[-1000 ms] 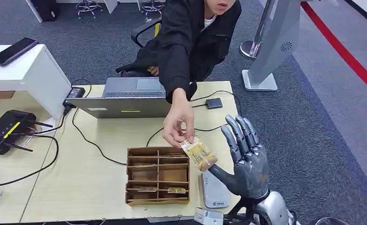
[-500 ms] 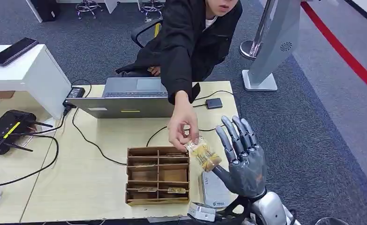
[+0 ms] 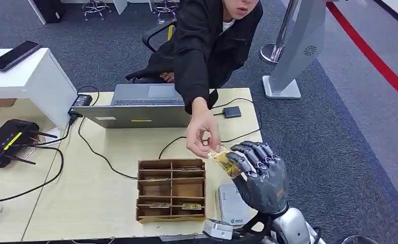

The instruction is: Pass the card to the sensor for recognition and then transmit it.

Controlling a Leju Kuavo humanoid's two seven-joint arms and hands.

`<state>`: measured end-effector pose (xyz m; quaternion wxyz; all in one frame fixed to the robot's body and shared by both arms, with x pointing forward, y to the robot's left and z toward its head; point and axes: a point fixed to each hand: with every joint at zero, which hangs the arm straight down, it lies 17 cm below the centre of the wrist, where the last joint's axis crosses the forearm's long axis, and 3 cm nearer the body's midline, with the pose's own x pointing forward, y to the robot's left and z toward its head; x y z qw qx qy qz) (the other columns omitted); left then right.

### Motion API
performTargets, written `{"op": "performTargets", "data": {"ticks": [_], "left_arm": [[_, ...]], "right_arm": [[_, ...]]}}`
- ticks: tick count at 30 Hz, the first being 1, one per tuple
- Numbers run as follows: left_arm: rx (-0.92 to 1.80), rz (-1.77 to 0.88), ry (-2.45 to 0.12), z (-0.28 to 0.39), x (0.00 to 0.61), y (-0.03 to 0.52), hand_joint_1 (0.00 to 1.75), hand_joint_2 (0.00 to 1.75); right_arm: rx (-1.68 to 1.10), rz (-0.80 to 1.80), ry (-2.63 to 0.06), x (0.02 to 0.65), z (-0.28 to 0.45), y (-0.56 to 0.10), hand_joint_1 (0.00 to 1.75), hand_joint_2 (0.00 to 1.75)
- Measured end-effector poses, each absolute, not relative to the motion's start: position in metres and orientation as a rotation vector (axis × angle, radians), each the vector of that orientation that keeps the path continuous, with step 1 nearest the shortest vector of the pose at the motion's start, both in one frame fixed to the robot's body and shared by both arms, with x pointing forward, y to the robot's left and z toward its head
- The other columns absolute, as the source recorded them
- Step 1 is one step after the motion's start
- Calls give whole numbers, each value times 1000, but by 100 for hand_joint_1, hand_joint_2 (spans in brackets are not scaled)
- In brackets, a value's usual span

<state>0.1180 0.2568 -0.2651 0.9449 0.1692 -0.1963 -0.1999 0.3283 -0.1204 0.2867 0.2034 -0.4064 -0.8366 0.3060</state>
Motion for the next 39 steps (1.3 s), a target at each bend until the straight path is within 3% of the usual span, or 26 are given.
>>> {"op": "performTargets", "data": {"ticks": [15,39], "left_arm": [[346,-404,-399,-265,118,257,0,0],[350,-387,-396,-265,117,258,0,0]], "right_arm": [[-1127,828,-2337,328,289,-120,175,175],[-771,730,-2291,328,267,-115,175,175]]}}
